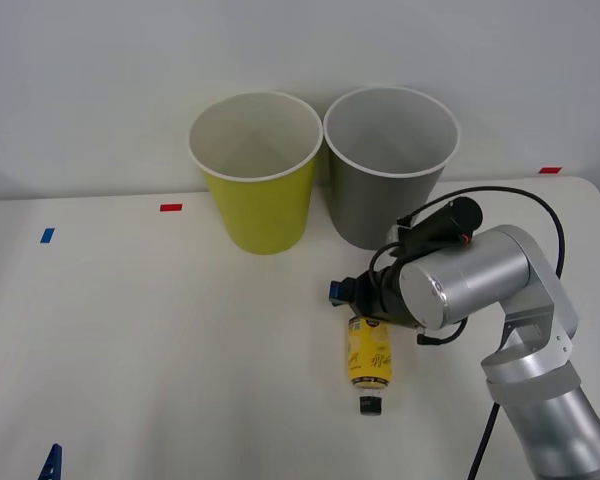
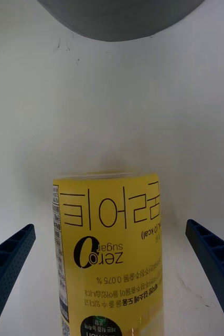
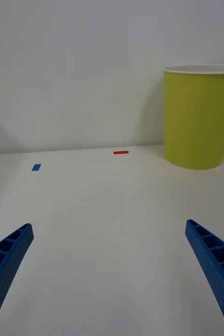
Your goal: Put cans in the gray bin and PET bottles in the light green bin.
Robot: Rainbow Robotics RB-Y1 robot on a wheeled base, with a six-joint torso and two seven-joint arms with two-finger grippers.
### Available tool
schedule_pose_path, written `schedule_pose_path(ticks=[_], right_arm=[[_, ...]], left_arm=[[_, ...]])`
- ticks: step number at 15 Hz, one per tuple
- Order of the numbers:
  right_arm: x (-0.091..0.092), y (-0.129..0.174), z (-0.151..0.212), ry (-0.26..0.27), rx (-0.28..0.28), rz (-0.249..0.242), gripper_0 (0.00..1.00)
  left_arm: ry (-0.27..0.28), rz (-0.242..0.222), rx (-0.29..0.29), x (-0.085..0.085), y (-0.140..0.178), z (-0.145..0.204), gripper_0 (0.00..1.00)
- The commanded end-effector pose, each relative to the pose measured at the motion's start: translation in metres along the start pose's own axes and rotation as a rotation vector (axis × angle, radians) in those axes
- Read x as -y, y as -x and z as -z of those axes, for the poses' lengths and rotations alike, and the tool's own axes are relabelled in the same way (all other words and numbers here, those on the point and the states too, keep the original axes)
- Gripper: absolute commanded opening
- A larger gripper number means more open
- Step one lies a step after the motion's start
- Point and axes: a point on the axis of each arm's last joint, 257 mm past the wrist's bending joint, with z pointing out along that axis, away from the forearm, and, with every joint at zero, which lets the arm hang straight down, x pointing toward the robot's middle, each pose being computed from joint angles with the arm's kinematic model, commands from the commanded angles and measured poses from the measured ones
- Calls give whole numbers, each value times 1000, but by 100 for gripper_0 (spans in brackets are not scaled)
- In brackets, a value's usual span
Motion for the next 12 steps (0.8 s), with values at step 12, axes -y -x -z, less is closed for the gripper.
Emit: schedule_pose_path(ticks=[12], right_arm=[[3,2,-12,-91,7,16,100]], left_arm=[[0,0,0,0,0,0,100]])
